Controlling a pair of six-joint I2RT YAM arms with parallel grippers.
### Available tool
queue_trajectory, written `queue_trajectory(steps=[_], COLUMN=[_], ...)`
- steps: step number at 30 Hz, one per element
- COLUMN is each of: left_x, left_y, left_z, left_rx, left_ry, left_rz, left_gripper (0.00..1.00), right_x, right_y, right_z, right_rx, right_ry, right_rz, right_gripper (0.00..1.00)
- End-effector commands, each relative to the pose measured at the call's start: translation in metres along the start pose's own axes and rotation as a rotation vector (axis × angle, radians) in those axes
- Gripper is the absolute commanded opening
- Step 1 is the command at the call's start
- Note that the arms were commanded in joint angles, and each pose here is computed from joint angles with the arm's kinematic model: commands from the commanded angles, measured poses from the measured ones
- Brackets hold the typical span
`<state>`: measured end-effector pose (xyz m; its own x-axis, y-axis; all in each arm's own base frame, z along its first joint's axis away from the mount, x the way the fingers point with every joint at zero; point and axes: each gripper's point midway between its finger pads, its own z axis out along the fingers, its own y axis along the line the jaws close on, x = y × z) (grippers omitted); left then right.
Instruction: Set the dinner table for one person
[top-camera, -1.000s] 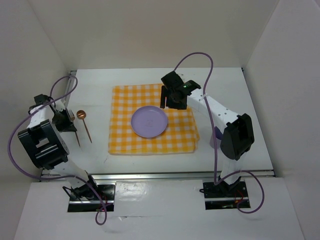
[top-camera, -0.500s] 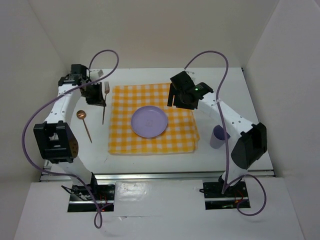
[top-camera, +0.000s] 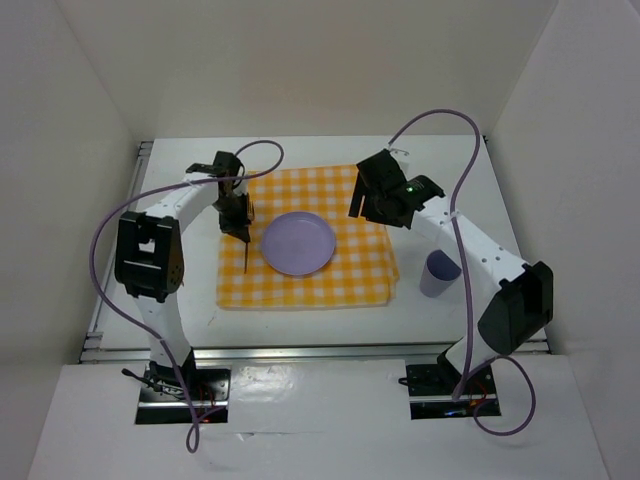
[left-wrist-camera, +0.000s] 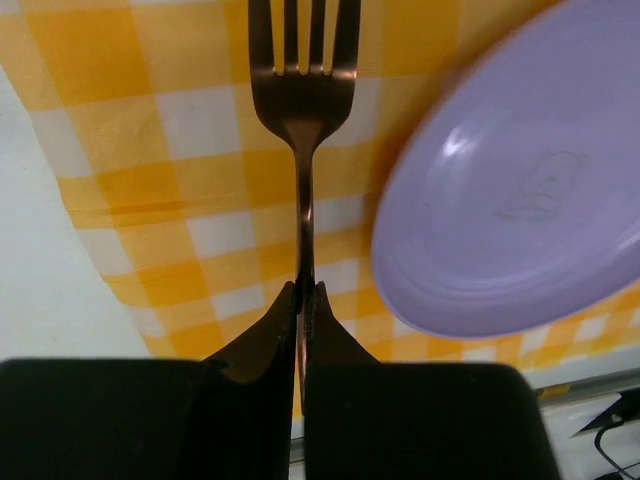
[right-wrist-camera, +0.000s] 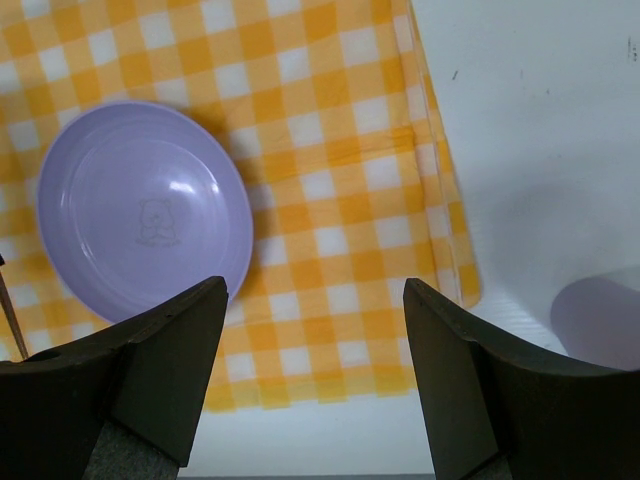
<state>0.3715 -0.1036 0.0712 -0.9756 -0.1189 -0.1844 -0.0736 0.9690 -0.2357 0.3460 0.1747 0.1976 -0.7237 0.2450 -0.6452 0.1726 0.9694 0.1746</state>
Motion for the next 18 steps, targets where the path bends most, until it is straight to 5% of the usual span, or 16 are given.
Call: queue_trajectory(steps=[1, 18], left_x=[0.004, 0.006], left_y=[0.007, 0.025], left_z=[0.022, 0.052], left_rx=[-0.072, -0.193], left_ry=[0.005, 0.000], left_rz=[-0.089, -0.037], left_gripper=[0.00, 0.00], right_x=[-0.023, -0.023], right_y=[-0.006, -0.014], right_z=[-0.017, -0.025], right_rx=[-0.019, -0.018], right_ry=[-0.090, -0.098], right_rz=[0.063, 0.073], right_gripper=[0.79, 0.79])
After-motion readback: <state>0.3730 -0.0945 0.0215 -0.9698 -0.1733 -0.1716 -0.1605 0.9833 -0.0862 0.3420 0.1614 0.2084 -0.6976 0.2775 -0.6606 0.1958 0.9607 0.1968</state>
